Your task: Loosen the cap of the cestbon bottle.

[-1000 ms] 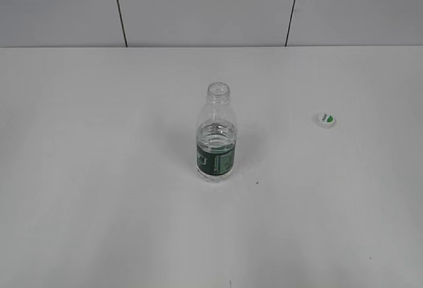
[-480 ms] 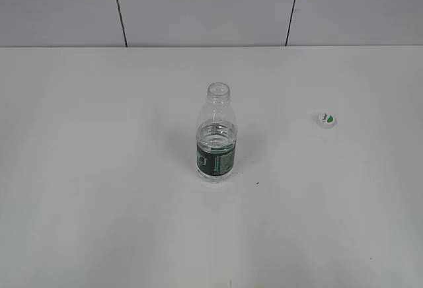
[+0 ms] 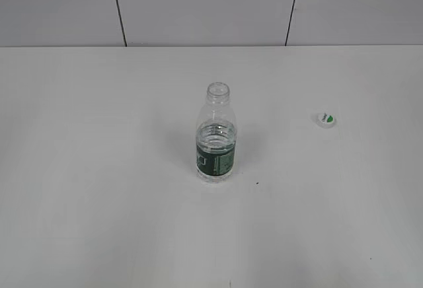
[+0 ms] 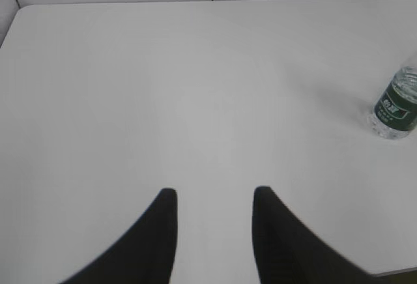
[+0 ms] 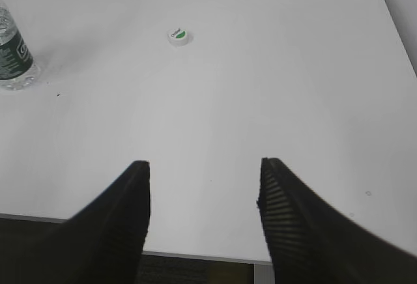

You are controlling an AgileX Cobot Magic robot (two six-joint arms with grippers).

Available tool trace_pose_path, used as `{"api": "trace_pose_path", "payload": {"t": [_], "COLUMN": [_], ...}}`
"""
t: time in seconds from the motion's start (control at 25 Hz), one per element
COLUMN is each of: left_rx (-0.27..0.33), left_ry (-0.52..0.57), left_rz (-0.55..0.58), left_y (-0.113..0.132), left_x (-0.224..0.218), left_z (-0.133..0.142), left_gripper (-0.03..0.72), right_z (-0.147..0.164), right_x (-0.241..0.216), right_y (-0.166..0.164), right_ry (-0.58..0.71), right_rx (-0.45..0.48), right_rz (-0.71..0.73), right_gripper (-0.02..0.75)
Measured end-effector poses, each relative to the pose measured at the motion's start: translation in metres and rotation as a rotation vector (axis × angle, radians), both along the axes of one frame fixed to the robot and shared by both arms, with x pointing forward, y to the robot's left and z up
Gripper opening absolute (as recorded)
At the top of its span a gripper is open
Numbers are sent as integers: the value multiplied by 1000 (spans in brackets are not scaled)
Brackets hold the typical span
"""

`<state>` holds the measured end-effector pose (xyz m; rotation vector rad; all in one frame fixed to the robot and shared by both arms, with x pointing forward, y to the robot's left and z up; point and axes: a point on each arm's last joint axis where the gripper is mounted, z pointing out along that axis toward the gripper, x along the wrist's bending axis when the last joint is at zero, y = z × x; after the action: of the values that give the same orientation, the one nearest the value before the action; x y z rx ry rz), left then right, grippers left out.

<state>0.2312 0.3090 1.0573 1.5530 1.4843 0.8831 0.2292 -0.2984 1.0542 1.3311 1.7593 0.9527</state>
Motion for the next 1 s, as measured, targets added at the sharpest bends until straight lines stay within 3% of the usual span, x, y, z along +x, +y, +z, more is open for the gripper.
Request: {"api": "trace_pose_path", "payload": {"t": [0.28, 1.0], "left_rx": [-8, 6], "left_ry": [1, -1], "left_rz": [47, 59], "left_y": [-1, 0], "left_x": [-1, 0], "left_z": [0, 0], "left_gripper": [245, 244], "right_z": [0, 0], "right_x": [0, 0], "right_y": [1, 1], "right_ry": [0, 0], "right_rx": [-2, -2], "right_rz": [-104, -108], "right_gripper": [412, 412]}}
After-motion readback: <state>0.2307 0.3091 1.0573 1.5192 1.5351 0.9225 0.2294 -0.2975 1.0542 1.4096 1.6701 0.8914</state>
